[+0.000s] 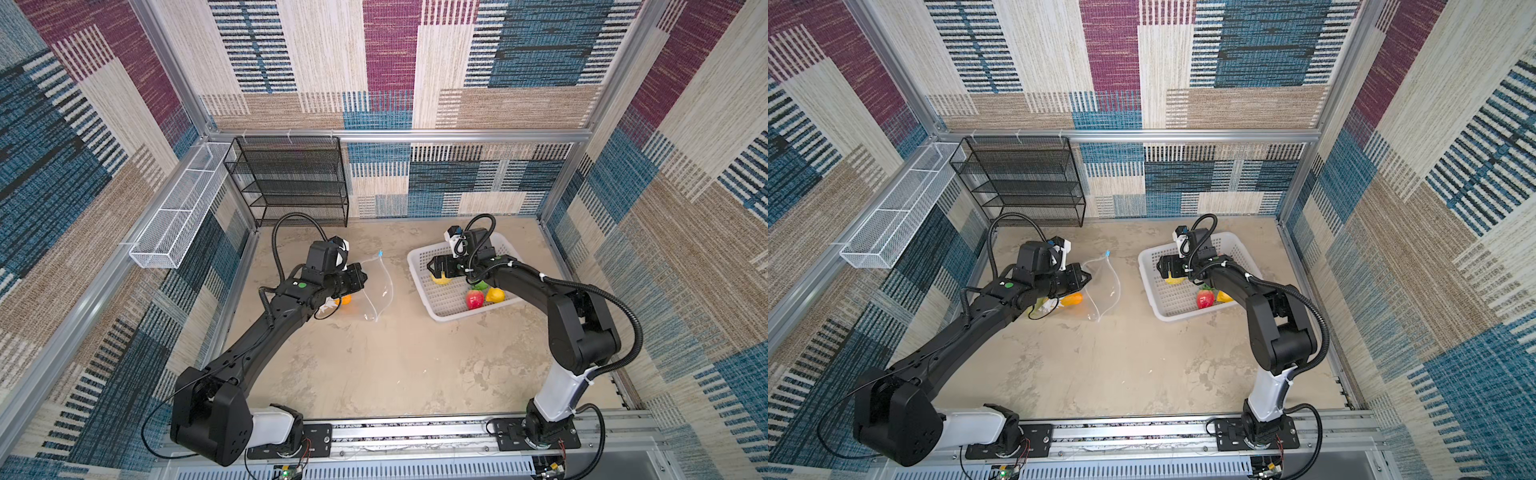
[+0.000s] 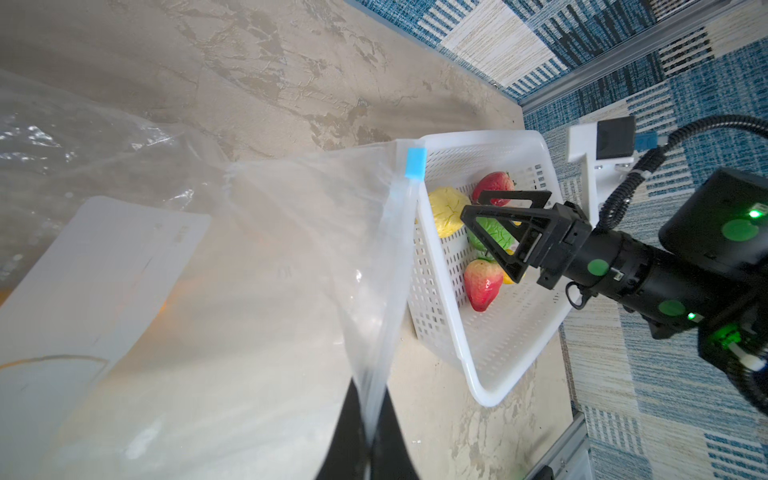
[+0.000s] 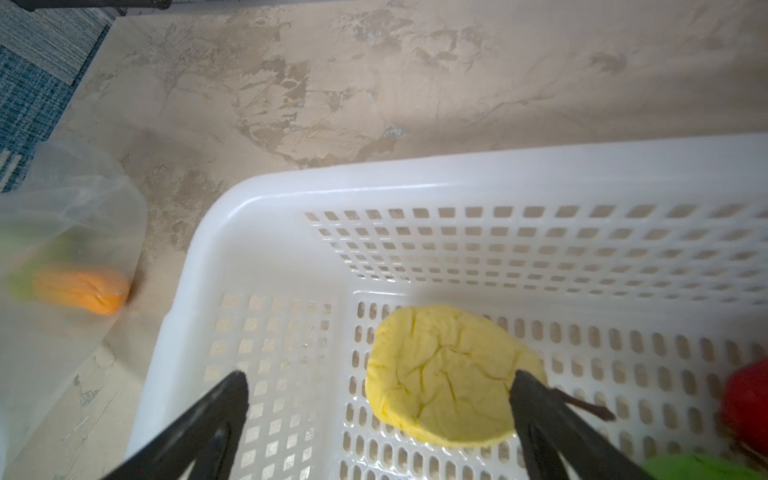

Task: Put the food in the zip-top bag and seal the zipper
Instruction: 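Move the right gripper back over the basket toward the pale yellow pear, then grasp the pale yellow pear with the right gripper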

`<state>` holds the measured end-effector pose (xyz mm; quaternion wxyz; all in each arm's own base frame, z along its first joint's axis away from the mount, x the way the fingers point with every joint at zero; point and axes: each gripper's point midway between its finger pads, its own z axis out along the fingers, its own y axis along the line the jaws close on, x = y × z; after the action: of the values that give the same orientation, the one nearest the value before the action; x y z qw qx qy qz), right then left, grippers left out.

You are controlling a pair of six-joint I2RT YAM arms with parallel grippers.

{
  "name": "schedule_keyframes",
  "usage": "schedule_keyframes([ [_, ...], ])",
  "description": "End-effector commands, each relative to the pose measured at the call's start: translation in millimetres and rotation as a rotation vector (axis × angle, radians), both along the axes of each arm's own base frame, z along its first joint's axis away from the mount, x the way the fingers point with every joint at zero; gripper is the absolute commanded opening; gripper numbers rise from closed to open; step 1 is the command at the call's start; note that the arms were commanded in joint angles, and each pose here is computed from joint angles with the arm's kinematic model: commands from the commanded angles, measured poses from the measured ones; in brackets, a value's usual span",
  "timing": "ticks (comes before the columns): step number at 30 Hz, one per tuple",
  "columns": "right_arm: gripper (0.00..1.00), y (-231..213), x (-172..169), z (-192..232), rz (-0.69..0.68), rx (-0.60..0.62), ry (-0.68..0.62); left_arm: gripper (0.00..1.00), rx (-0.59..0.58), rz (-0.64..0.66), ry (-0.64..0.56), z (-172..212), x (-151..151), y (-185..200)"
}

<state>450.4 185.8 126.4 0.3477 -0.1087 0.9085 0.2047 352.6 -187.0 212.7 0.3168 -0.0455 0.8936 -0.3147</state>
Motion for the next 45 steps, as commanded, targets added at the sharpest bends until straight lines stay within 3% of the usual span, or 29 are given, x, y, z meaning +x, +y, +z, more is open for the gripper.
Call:
schedule_keyframes([
  [1, 1.00, -12.1, 0.4, 9.0, -0.071, -0.033, -0.003, 0.00, -0.016, -0.005, -0.042, 9.8, 1.6, -1.3],
  [9, 0.99, -12.0, -19.1, 28.2, -0.113, 0.062, 0.018, 0.00, -0.029, -0.012, -0.096, 19.2, -0.5, -1.0],
  [15, 0.93, 4.4, -36.3, 22.1, -0.031, 0.164, 0.006, 0.00, -0.020, -0.021, -0.097, 16.4, 0.9, -1.6],
  [23, 0.94, 4.9, -39.7, 3.8, -0.098, 0.245, 0.058, 0.00, -0.012, -0.039, -0.066, 9.9, -0.7, -4.3],
  [45, 0.94, -9.8, 8.6, -36.9, -0.271, 0.203, 0.081, 0.00, -0.019, -0.069, -0.061, 8.8, -1.4, -9.1],
])
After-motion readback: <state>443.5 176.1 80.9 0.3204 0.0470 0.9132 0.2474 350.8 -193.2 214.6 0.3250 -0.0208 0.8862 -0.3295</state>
